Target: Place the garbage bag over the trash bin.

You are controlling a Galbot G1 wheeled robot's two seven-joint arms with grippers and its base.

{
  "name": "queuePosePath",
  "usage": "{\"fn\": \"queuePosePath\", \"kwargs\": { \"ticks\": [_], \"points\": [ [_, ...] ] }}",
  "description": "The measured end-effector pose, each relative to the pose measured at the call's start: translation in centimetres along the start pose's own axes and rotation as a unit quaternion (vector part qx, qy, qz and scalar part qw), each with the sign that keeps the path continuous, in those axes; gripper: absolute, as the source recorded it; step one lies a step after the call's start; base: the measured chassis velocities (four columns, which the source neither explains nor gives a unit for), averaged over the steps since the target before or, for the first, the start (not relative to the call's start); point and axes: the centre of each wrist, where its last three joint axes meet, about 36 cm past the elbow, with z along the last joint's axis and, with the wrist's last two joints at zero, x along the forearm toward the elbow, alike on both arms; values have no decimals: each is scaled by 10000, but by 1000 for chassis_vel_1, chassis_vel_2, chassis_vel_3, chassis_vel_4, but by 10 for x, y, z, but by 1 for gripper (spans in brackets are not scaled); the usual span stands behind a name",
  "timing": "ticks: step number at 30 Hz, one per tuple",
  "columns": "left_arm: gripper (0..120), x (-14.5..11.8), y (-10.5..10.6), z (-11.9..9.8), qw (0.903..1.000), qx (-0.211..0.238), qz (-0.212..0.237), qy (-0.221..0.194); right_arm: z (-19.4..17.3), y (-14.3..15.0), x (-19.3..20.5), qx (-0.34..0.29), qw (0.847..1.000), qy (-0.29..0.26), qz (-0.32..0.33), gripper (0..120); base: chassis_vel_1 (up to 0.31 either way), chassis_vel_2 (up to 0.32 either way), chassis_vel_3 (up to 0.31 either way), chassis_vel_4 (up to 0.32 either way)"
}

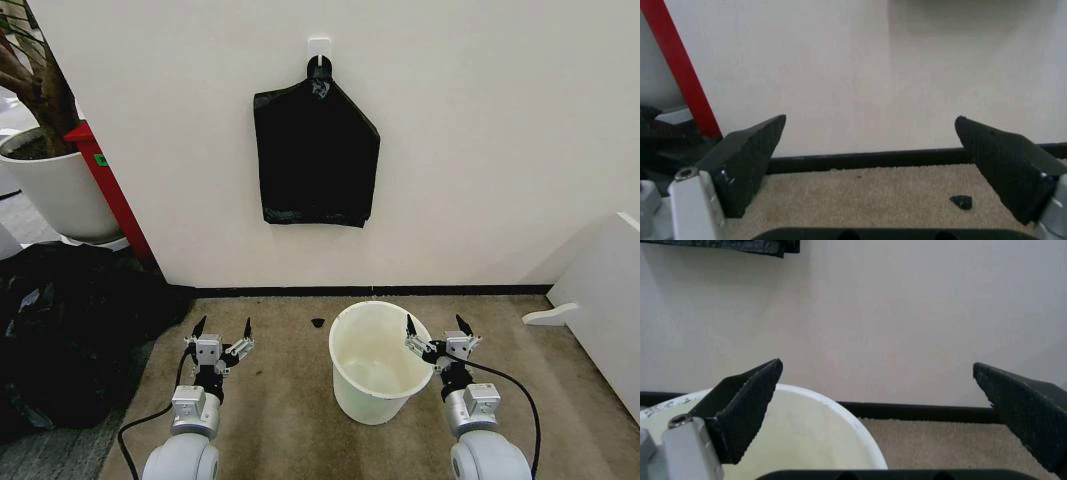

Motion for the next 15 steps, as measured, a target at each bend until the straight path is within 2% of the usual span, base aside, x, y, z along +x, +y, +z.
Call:
{"fn": "queuePosePath", "kwargs": {
  "ticks": [15],
  "points": [
    [100,0,0,0,10000,0,0,0,0,0,0,0,10000,0,0,100,0,0,0,0]
  ]
}}
